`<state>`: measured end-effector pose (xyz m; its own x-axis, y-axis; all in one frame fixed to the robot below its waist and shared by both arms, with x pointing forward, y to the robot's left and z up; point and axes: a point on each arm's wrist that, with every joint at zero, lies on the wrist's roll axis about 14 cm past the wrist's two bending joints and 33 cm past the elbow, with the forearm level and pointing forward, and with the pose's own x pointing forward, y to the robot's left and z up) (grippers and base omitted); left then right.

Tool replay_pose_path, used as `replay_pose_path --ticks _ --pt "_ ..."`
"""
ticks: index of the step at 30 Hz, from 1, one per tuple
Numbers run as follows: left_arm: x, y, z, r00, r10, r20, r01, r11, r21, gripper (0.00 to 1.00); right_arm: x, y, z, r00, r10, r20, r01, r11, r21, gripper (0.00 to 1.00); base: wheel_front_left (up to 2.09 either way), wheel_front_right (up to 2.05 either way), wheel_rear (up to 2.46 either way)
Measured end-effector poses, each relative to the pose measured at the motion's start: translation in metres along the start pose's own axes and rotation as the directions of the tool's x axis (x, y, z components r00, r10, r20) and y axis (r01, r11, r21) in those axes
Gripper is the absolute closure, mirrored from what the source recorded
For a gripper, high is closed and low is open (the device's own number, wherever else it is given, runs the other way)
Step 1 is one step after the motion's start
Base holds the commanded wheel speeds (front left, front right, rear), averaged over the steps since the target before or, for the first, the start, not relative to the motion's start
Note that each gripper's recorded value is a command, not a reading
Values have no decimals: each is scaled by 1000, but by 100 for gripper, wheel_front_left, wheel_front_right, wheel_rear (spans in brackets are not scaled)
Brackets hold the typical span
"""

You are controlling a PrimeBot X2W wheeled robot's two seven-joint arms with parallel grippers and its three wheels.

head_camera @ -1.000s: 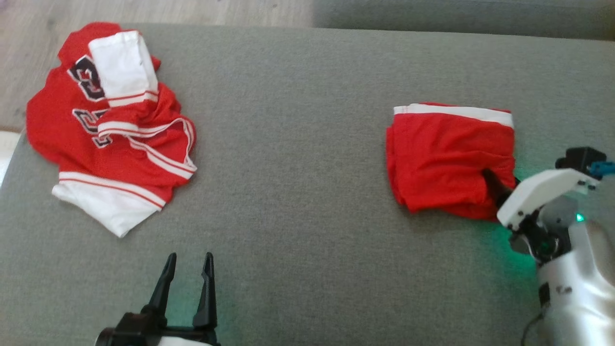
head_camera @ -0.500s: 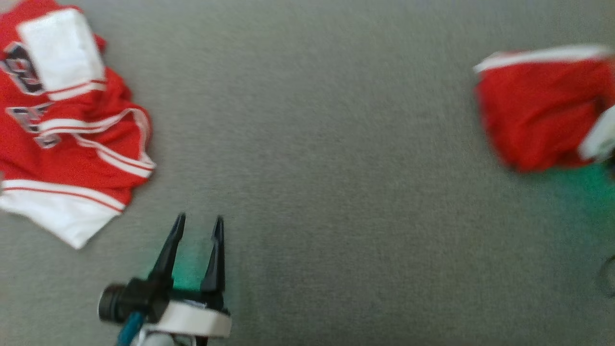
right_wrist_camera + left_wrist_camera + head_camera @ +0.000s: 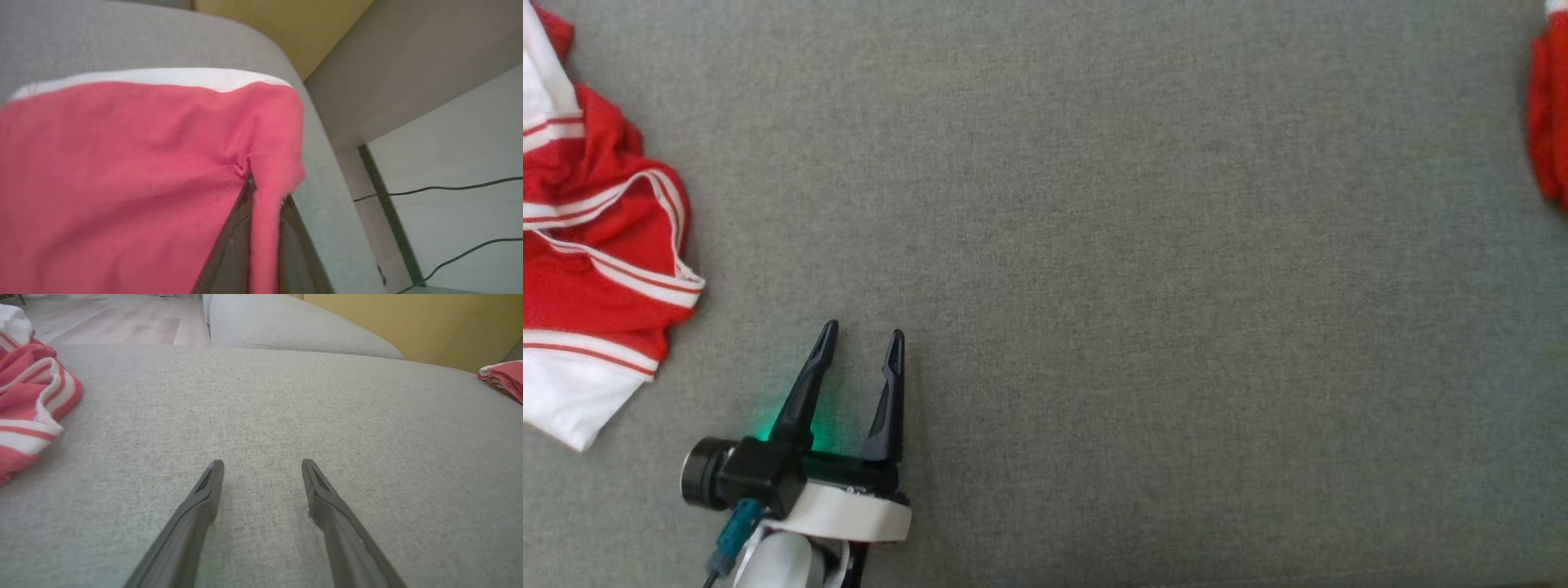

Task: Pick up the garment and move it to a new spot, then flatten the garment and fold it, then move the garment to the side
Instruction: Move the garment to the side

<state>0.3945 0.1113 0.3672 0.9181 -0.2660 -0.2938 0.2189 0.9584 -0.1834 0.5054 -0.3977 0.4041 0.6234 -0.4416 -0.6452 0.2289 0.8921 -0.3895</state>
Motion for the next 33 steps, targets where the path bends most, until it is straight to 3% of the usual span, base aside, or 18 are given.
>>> replay_pose_path --ticks 1,7,11,15,18,23,28,33 --pt "-1 0 2 1000 2 4 -2 1000 1 0 -3 -5 6 1000 -19 23 19 1000 -15 0 0 0 0" --pt "-6 -1 16 999 3 45 -3 1000 9 0 -32 -16 57 963 -57 262 76 995 -62 0 0 0 0" --pt "-12 -2 31 996 14 89 -14 1000 3 0 -63 7 84 891 11 454 8 999 -41 0 0 0 0" --pt "-30 -3 36 993 45 110 -43 999 -19 0 -100 39 86 809 104 578 -103 994 -36 0 0 0 0" --pt "-55 -1 37 989 78 124 -74 997 -36 0 -139 69 68 745 187 641 -230 973 -16 0 0 0 0" --pt "-79 6 47 978 125 170 -119 992 -42 0 -187 97 35 652 279 705 -322 944 -76 0 0 0 0" --pt "-97 10 53 967 152 205 -147 988 -44 0 -216 121 -9 620 307 722 -409 912 -36 0 0 0 0" --pt "-106 17 51 961 181 209 -175 983 -45 0 -226 144 -55 636 359 683 -463 886 -35 0 0 0 0"
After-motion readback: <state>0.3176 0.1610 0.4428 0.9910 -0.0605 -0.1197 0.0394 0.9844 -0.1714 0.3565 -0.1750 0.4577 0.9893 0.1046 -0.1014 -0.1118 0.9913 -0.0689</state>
